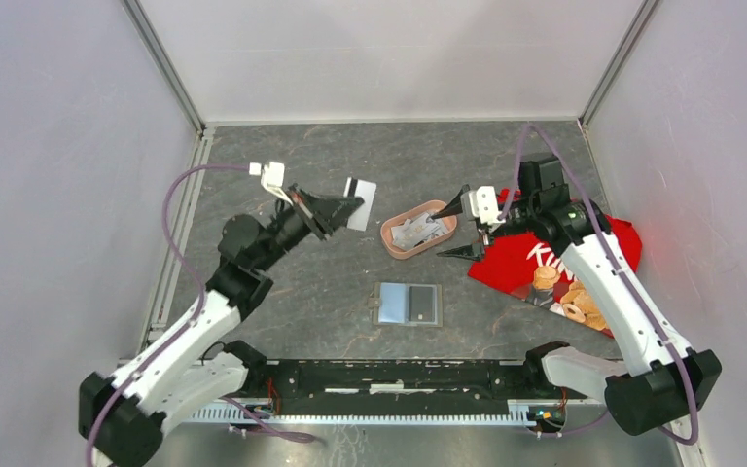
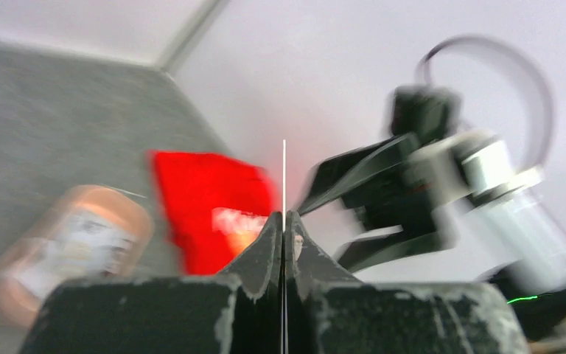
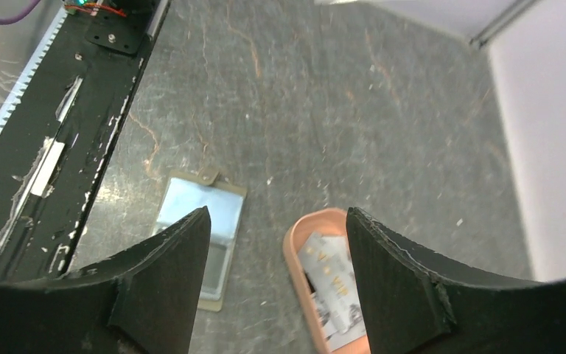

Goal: Put the credit cards into the card holder
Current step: Pick up the credit card from the storage box.

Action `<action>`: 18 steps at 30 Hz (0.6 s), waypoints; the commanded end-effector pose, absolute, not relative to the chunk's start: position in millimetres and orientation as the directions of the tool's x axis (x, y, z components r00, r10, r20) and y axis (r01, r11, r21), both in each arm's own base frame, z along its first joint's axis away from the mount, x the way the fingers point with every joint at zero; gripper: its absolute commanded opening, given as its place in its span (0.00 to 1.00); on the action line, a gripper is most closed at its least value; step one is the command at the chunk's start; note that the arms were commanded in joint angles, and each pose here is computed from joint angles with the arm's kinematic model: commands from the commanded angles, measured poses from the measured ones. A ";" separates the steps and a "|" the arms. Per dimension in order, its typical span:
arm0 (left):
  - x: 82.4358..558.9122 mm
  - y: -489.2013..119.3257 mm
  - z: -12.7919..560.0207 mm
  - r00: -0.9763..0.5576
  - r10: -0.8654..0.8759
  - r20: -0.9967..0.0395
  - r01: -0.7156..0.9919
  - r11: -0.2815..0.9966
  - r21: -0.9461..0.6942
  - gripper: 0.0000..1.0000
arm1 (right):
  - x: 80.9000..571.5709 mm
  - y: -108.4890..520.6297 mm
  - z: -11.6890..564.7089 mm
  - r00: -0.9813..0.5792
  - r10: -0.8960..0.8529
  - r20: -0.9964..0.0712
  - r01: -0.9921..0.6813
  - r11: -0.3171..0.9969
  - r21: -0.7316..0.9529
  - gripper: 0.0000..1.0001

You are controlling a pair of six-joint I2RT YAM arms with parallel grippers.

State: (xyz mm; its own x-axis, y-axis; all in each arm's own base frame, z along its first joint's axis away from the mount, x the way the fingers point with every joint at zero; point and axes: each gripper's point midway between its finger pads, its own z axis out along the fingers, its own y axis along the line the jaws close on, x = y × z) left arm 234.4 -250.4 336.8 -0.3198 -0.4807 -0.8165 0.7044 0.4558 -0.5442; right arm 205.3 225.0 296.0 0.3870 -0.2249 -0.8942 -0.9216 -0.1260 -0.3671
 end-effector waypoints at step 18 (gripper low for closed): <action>70.7 -271.7 443.9 -0.849 0.243 -0.470 0.269 -0.566 -0.779 0.02 | 233.4 202.2 207.1 0.130 -0.269 -0.954 -0.991 0.006 -0.137 0.75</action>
